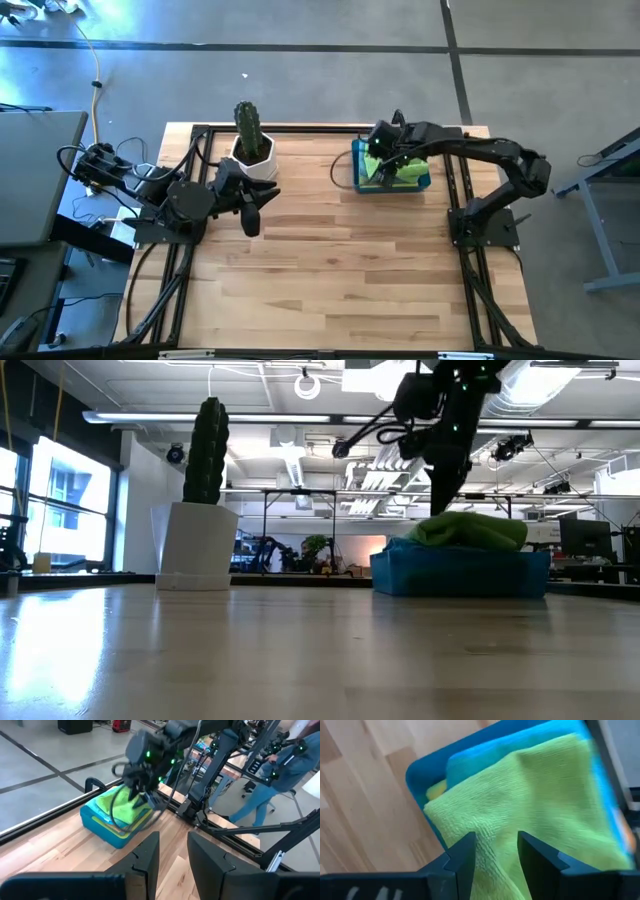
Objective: Fold microfiber towels
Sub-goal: Put the folded green microfiber cloth into the blue bin
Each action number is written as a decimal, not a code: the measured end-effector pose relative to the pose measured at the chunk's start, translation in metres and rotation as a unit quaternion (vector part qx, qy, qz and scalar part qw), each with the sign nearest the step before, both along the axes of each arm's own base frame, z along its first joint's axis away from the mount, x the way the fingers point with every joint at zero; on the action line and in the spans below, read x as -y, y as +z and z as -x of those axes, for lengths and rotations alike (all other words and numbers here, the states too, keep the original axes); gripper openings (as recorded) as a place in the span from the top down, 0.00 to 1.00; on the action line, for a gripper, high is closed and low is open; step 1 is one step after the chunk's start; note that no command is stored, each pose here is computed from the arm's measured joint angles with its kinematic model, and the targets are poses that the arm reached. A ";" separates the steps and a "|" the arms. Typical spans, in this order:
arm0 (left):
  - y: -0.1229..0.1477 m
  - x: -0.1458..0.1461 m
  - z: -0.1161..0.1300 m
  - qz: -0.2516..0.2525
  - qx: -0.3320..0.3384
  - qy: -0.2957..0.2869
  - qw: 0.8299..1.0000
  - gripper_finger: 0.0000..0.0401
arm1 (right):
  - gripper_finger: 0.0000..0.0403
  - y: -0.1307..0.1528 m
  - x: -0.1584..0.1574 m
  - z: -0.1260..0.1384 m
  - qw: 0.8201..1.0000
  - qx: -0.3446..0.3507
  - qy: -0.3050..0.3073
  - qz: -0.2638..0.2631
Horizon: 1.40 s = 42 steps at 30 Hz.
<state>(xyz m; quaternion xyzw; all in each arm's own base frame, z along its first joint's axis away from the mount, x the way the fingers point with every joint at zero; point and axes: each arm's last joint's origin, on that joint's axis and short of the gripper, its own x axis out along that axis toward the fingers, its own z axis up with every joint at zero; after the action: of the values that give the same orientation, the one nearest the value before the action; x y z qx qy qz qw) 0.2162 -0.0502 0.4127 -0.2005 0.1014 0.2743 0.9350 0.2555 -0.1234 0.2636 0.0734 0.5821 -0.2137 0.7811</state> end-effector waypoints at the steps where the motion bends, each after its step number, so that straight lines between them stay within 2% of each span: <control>1: 0.000 0.000 0.000 -0.003 -0.002 -0.001 1.000 0.78 | 0.65 -0.008 -0.001 0.000 1.000 0.001 0.002 -0.003; 3: 0.000 0.000 0.000 -0.011 -0.006 -0.004 1.000 0.78 | 0.65 -0.023 -0.001 0.000 1.000 0.010 0.004 -0.007; 7: 0.000 0.000 0.000 -0.019 -0.011 -0.007 1.000 0.78 | 0.65 -0.043 -0.002 -0.004 0.996 0.075 0.025 -0.037; 10: 0.000 0.000 0.000 -0.023 -0.013 -0.007 1.000 0.78 | 0.65 -0.052 -0.003 -0.007 0.993 0.108 0.035 -0.039; 13: 0.000 0.000 0.000 -0.023 -0.013 -0.006 1.000 0.78 | 0.65 -0.053 -0.001 -0.007 0.993 0.112 0.031 -0.032; 16: 0.000 0.000 0.000 -0.023 -0.013 -0.006 1.000 0.78 | 0.65 -0.043 0.001 -0.004 0.995 0.096 0.024 -0.034; 22: 0.000 0.000 0.000 -0.022 -0.011 -0.005 1.000 0.78 | 0.65 0.009 -0.002 0.006 0.993 0.120 0.018 -0.005; 25: 0.000 0.000 0.000 -0.022 -0.011 -0.005 1.000 0.78 | 0.65 0.018 -0.007 0.020 0.995 0.095 0.006 0.006; 29: 0.000 0.000 0.000 -0.021 -0.011 -0.006 1.000 0.78 | 0.65 0.012 -0.012 0.039 0.999 0.028 -0.014 -0.025; 32: 0.000 0.000 0.000 -0.020 -0.011 -0.007 1.000 0.78 | 0.65 0.000 -0.013 0.049 0.999 -0.017 -0.022 -0.045; 36: 0.000 0.000 0.000 -0.020 -0.011 -0.007 1.000 0.78 | 0.65 -0.021 -0.013 0.058 0.997 -0.059 -0.036 -0.043; 42: 0.000 0.000 0.000 -0.019 -0.011 -0.007 1.000 0.78 | 0.65 -0.049 -0.014 0.073 0.991 -0.103 -0.062 -0.063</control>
<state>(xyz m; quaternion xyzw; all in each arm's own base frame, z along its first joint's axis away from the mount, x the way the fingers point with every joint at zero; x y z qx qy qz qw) 0.2162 -0.0502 0.4127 -0.1785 0.1078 0.2719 0.9395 0.1827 -0.1090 0.2144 0.1362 0.6661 -0.2312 0.6960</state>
